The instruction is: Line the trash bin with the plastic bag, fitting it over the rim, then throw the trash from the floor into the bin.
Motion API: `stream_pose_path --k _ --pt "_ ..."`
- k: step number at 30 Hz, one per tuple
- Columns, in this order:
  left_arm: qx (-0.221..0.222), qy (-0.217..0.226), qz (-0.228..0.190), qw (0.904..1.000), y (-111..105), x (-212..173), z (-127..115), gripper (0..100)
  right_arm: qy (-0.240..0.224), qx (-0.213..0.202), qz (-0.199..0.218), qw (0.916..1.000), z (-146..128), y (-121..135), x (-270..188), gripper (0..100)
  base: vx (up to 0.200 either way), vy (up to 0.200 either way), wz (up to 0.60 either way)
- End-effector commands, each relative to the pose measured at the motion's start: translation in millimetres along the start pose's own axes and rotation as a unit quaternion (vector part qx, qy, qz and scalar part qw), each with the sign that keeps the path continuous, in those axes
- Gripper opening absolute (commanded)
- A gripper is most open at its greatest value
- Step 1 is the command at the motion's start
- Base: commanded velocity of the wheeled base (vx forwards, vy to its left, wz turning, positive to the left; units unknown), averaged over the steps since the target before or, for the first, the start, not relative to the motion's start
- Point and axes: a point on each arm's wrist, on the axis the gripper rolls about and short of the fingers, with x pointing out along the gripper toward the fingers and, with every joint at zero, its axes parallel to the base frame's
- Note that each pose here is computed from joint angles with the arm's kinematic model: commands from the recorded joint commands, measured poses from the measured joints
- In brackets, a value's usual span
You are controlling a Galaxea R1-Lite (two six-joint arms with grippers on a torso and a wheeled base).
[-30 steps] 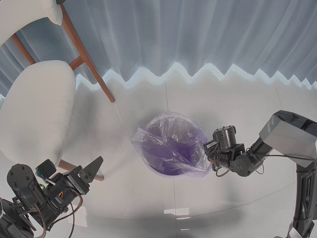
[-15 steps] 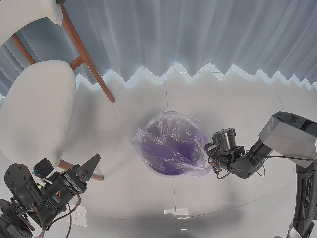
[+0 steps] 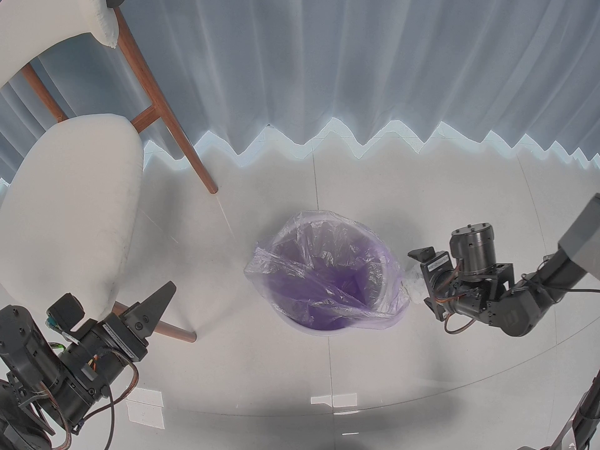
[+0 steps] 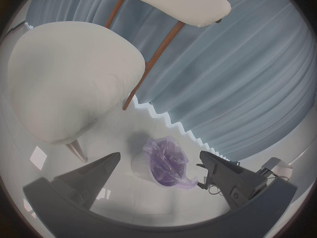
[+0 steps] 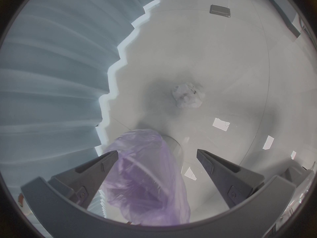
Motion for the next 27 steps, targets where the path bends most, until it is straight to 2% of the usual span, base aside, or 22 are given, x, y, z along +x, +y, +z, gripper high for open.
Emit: stream_pose_path --k 1,6,9,10,13,16,17,19,21,23,27 --pt "0.005 0.028 -0.036 0.9990 1 -15 3 100 -0.003 0.010 0.060 0.9981 16 8 -70 100 0.000 0.000 0.00" --pt "0.033 0.088 -0.052 0.9942 4 -16 -5 100 -0.011 0.001 0.083 0.9965 23 -2 -111 100 0.000 0.000 0.00" --pt "0.049 0.123 -0.048 0.9901 8 -15 -11 100 -0.014 -0.028 0.081 0.9962 24 -17 -129 100 0.000 0.000 0.00" --pt "0.059 0.146 -0.054 0.9861 8 -14 -13 100 -0.023 -0.060 0.083 0.9945 25 -29 -144 100 0.000 0.000 0.00" --pt "0.059 0.169 -0.067 0.9816 4 -5 -13 100 -0.052 -0.089 0.110 0.9886 37 -37 -171 100 0.000 0.000 0.00" --pt "0.060 0.205 -0.046 0.9758 1 16 -19 100 -0.055 -0.110 0.145 0.9817 42 -37 -190 100 0.000 0.000 0.00" --pt "0.061 0.210 -0.044 0.9748 1 18 -20 100 -0.056 -0.113 0.146 0.9811 42 -37 -191 100 0.000 0.000 0.00" --pt "0.065 0.248 -0.011 0.9664 4 43 -34 100 -0.063 -0.144 0.149 0.9761 42 -42 -197 100 0.000 0.000 0.00" --pt "0.067 0.263 0.001 0.9626 4 64 -43 100 -0.066 -0.169 0.142 0.9730 41 -45 -197 100 0.000 0.000 0.00" --pt "0.068 0.262 0.000 0.9626 0 87 -48 100 -0.070 -0.187 0.138 0.9702 41 -47 -197 100 0.000 0.000 0.00" --pt "0.060 0.264 -0.002 0.9627 -6 111 -54 100 -0.078 -0.189 0.139 0.9690 41 -46 -198 100 0.000 0.000 0.00"
